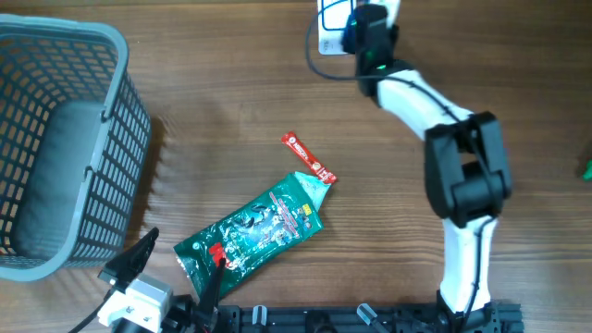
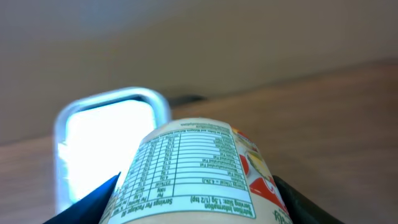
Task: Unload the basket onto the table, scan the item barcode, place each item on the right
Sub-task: 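Carry the jar to the white scanner and hold it there, then move the jar to the right edge of the table and release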
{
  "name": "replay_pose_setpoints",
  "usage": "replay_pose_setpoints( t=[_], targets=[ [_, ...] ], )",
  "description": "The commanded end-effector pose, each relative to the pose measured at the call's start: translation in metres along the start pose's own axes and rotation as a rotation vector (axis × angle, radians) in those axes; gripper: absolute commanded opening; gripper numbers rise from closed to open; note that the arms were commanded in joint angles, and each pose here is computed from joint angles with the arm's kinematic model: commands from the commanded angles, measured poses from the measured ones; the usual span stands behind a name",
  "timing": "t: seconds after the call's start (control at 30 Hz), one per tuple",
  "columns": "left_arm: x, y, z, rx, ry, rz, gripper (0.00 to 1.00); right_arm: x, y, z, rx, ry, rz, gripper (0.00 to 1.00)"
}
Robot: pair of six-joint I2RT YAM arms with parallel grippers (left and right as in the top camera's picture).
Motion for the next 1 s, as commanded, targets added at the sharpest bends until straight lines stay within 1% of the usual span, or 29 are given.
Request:
replay_pose_setpoints(
  t=[0.0, 0.07, 0.1, 0.2, 0.27, 0.33, 0.43, 0.53, 0.63, 0.7, 0.73, 0.8, 0.87, 0.97],
  targets=[
    [0.001, 0.000, -0.001, 0.002, -0.009, -0.008, 1.00, 0.030, 0.093, -0.089, -0.183, -0.155, -0.080, 0.61],
    [0.001, 0.000, -0.001, 0.003, -0.009, -0.008, 1.00, 0.031, 0.096, -0.137, -0.202, -0.231, 0.007, 0.64],
    [0.001, 0.000, -0.001, 0.002, -0.009, -0.008, 1.00, 0.031, 0.094, -0.171, -0.225, -0.280, 0.073, 0.67],
    [0.001, 0.000, -0.001, 0.003, -0.009, -0.008, 1.00, 0.039, 0.076, -0.256, -0.320, -0.381, 0.273, 0.69],
    [0.001, 0.000, -0.001, 0.002, -0.009, -0.008, 1.00, 0.046, 0.062, -0.306, -0.411, -0.422, 0.373, 0.69],
    [0.001, 0.000, -0.001, 0.003, -0.009, -0.008, 1.00, 0.053, 0.051, -0.351, -0.511, -0.433, 0.429, 0.69],
    [0.001, 0.000, -0.001, 0.002, -0.009, -0.008, 1.00, 0.063, 0.038, -0.405, -0.633, -0.438, 0.455, 0.70],
    [0.001, 0.000, -0.001, 0.002, -0.009, -0.008, 1.00, 0.065, 0.020, -0.438, -0.698, -0.476, 0.478, 0.72],
    [0.001, 0.000, -0.001, 0.002, -0.009, -0.008, 1.00, 0.062, 0.003, -0.457, -0.729, -0.509, 0.503, 0.76],
    [0.001, 0.000, -0.001, 0.002, -0.009, -0.008, 1.00, 0.066, -0.003, -0.470, -0.733, -0.575, 0.504, 0.76],
    [0.001, 0.000, -0.001, 0.003, -0.009, -0.008, 1.00, 0.070, -0.003, -0.477, -0.730, -0.612, 0.494, 0.79],
    [0.001, 0.000, -0.001, 0.002, -0.009, -0.008, 1.00, 0.078, 0.003, -0.485, -0.736, -0.642, 0.477, 1.00],
    [0.001, 0.000, -0.001, 0.003, -0.009, -0.008, 1.00, 0.090, 0.022, -0.489, -0.764, -0.625, 0.443, 1.00],
    [0.001, 0.000, -0.001, 0.002, -0.009, -0.008, 1.00, 0.110, 0.064, -0.477, -0.807, -0.514, 0.371, 1.00]
  ],
)
Point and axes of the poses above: each gripper's point midway between its finger pads, its own x axis back along the fingers, its own z axis along the line the jaws close on, y = z × x, the point moved 9 cm from there along x, back along the fingers, and after that the axes turned 5 degrees about -x, right-handed, at the moved point
